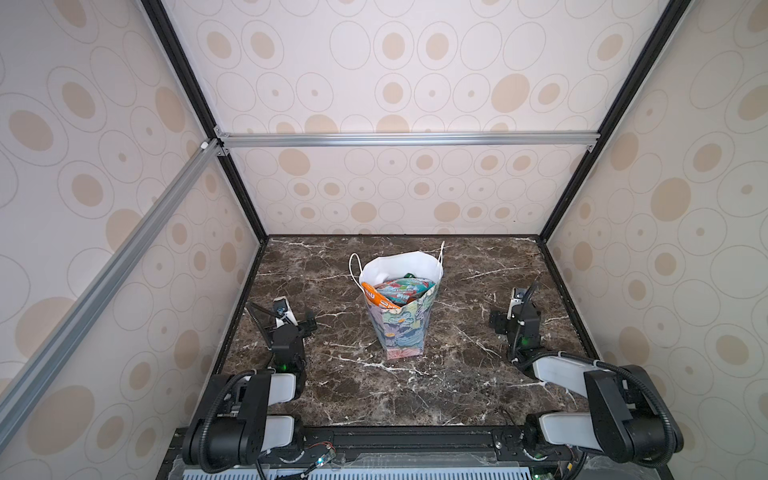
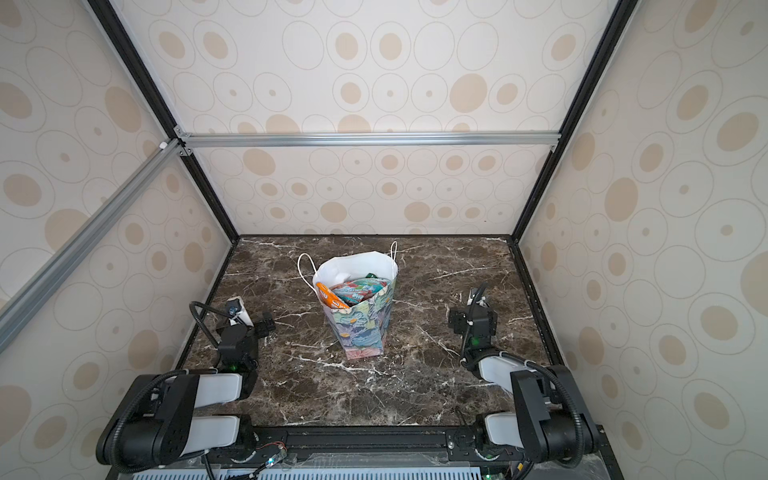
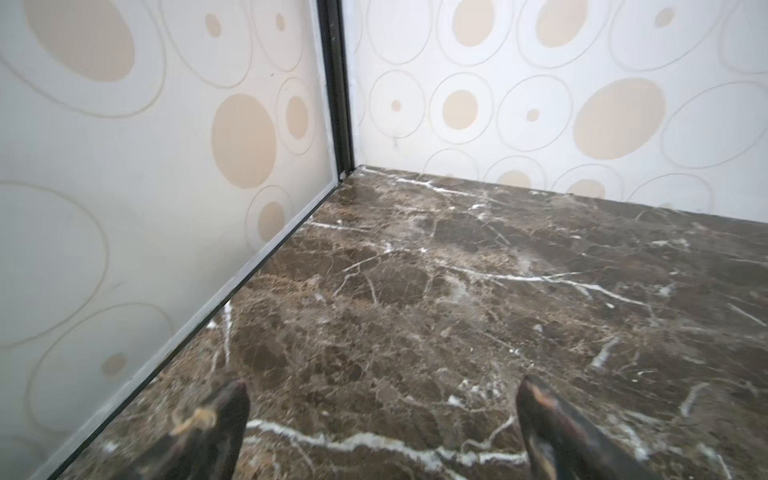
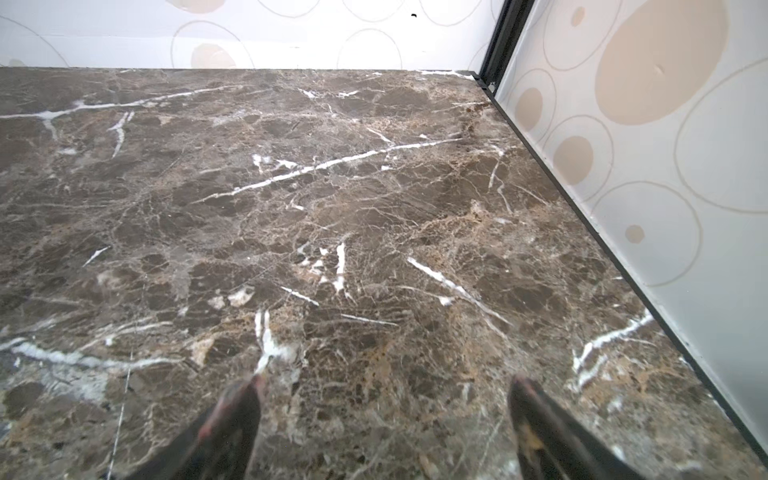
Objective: Place the snacks into the paper bag
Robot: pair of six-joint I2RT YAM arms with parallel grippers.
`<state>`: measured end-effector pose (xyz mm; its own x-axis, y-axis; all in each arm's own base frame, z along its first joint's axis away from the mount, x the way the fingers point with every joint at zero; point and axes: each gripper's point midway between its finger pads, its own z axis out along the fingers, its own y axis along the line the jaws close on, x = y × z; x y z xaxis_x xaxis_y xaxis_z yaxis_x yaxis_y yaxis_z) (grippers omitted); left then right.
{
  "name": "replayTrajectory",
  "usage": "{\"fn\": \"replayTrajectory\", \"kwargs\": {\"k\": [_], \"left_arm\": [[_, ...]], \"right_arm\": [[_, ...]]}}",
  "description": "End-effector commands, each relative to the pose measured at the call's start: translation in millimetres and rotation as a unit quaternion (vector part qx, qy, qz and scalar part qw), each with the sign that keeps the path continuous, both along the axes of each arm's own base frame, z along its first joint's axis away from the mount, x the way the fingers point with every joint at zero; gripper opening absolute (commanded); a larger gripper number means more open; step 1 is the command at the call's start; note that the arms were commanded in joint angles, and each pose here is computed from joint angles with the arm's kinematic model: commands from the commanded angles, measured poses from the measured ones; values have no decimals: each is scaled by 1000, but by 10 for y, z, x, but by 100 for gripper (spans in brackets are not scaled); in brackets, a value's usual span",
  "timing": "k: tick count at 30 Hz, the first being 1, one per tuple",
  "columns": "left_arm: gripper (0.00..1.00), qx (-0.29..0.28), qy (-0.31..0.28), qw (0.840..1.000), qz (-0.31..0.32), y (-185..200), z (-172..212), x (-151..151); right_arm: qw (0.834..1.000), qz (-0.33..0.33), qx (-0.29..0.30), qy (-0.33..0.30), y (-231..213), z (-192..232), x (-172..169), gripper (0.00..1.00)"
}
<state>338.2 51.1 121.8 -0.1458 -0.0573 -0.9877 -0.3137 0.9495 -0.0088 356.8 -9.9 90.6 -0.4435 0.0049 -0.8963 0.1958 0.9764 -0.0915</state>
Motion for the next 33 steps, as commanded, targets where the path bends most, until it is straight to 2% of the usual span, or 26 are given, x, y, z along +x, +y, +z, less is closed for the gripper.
{"fn": "replayTrajectory", "kwargs": {"k": [1, 3, 5, 10, 12, 15, 17, 19, 20, 22, 25, 33], "left_arm": [[100, 22, -57, 996, -58, -170, 220, 149], [100, 29, -50, 995, -76, -230, 150, 280], [100, 28, -3, 996, -87, -263, 23, 412], [100, 30, -9, 996, -89, -271, 33, 399], [100, 30, -9, 996, -89, -275, 35, 398], [100, 30, -9, 996, -89, -277, 35, 399], [100, 31, -9, 996, -89, -276, 38, 401], [100, 31, -9, 995, -90, -286, 35, 399], [100, 32, -9, 995, -89, -282, 38, 402], [100, 33, -8, 995, -89, -283, 34, 405], [100, 33, -9, 995, -89, -284, 40, 408], [100, 34, -7, 995, -89, -291, 32, 408]], "right_arm": [[998, 20, -2, -51, 54, 263, 138, 94], [998, 28, -3, -52, 74, 269, 132, 94], [998, 36, -3, -55, 99, 272, 134, 94], [998, 51, -11, -40, 145, 243, 225, 94], [997, 66, -18, -38, 184, 214, 228, 89], [993, 67, -26, -94, 175, 113, 202, 90], [992, 66, -32, -103, 177, 96, 273, 92], [999, 24, -23, -43, 57, 14, 314, 95], [999, 17, -22, -35, 31, -7, 357, 100], [998, 21, -29, -61, 29, 29, 350, 100], [998, 44, -21, -36, 103, -13, 353, 100], [998, 43, -22, -41, 101, -4, 365, 100]]}}
